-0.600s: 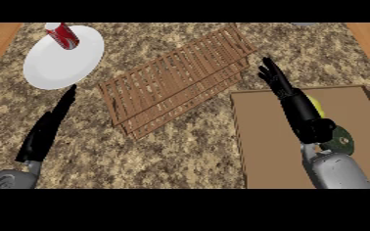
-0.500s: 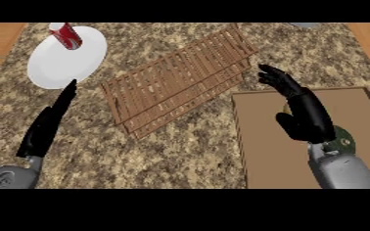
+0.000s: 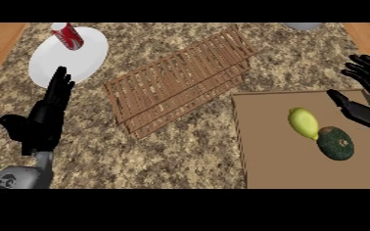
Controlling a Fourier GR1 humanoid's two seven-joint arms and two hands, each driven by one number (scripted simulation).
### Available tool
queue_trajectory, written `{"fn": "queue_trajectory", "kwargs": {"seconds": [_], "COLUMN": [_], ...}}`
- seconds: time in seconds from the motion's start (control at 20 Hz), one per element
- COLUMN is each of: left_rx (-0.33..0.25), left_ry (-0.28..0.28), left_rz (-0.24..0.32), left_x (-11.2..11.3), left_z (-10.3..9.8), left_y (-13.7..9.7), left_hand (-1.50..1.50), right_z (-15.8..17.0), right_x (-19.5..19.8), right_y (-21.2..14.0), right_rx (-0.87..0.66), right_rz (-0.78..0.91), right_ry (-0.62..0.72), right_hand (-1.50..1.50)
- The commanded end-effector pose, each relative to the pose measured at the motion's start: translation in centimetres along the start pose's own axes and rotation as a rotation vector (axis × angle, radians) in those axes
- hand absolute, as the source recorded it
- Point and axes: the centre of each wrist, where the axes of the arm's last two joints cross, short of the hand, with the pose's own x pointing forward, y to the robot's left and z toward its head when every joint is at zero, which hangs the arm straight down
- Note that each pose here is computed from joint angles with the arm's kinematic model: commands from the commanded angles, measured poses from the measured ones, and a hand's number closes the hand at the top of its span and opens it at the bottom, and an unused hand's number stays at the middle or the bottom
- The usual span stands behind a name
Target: Pick the squash from the tray and place it in the tiered shelf
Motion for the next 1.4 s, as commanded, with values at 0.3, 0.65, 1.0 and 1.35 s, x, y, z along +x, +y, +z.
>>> {"fn": "queue_trajectory", "kwargs": {"seconds": [0.3,0.65,1.0,1.35], "left_rx": [0.007,0.022,0.011,0.022], "left_ry": [0.015,0.006,-0.016,-0.002], "left_rz": [0.047,0.037,0.061,0.033], "left_x": [1.7,2.4,2.9,3.7], "left_z": [2.5,1.2,1.0,1.1], "left_y": [-0.5,-0.5,-2.7,-2.6], "left_hand": [0.00,0.00,0.00,0.00], "right_z": [2.9,2.5,4.1,4.7], "right_x": [7.4,14.8,15.6,14.6], "right_y": [-9.1,-4.8,-0.5,3.6], "right_rx": [0.306,0.448,0.427,0.380], "right_rz": [0.256,0.746,1.111,1.207], "right_ry": [0.034,0.116,0.272,0.361], "right_hand": [-1.50,-1.50,-1.50,-1.50]}}
